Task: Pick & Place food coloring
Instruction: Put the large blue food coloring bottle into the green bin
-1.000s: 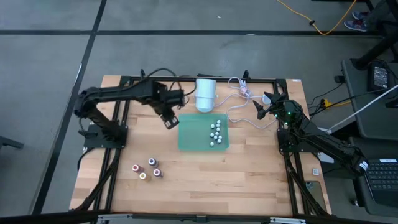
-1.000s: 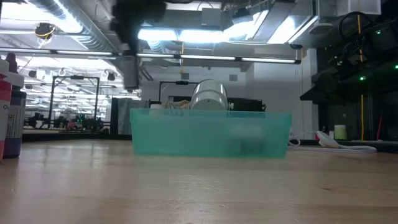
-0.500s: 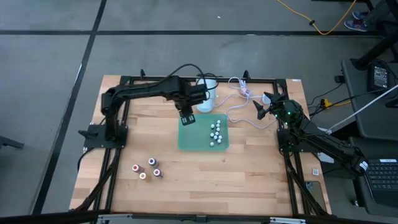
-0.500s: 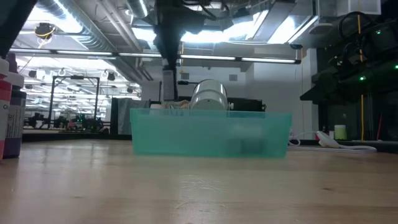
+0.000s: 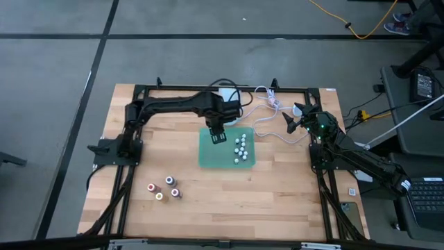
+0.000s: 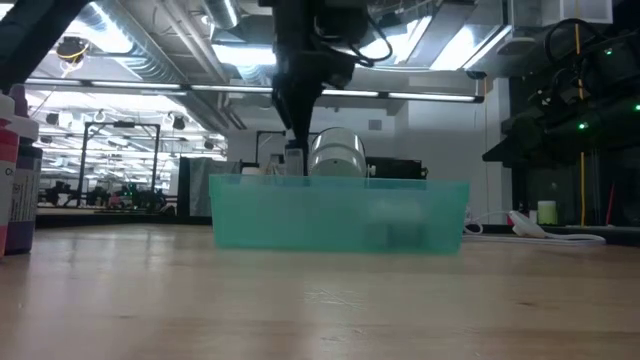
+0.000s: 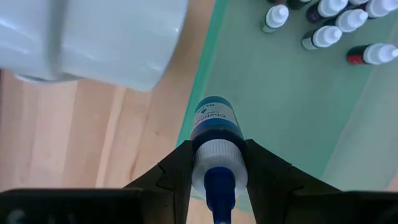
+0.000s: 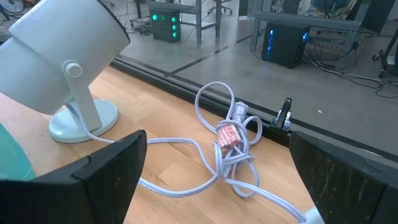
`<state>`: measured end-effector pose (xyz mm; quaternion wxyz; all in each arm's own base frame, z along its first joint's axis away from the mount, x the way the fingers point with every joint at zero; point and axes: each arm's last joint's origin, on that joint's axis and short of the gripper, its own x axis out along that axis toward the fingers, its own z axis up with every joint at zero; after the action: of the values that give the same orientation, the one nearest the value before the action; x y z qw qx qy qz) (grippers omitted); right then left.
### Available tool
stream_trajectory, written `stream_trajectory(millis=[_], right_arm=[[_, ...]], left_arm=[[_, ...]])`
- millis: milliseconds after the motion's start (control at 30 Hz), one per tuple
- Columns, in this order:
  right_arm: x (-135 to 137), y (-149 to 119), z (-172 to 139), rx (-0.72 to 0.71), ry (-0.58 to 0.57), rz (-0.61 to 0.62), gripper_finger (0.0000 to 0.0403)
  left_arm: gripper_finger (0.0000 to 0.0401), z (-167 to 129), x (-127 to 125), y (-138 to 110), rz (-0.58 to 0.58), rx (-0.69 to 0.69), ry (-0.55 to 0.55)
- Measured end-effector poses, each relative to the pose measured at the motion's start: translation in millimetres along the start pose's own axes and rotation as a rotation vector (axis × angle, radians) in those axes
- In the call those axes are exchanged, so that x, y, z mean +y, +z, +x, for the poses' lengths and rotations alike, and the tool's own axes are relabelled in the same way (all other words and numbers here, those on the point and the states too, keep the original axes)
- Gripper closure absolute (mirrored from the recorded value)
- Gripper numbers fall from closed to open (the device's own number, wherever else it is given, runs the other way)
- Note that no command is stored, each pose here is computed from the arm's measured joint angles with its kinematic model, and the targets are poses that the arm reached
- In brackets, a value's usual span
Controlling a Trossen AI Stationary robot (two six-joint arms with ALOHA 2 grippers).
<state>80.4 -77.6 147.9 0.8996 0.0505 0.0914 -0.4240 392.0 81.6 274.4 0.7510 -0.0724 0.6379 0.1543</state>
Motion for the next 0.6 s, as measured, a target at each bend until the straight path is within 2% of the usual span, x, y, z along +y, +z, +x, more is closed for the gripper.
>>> stream_trajectory(millis=[600], right_arm=[[0, 0, 0, 0.0, 0.0, 0.0, 0.001]], left_arm=[[0.0282, 46, -10, 13, 0.019, 0.059, -0.009]])
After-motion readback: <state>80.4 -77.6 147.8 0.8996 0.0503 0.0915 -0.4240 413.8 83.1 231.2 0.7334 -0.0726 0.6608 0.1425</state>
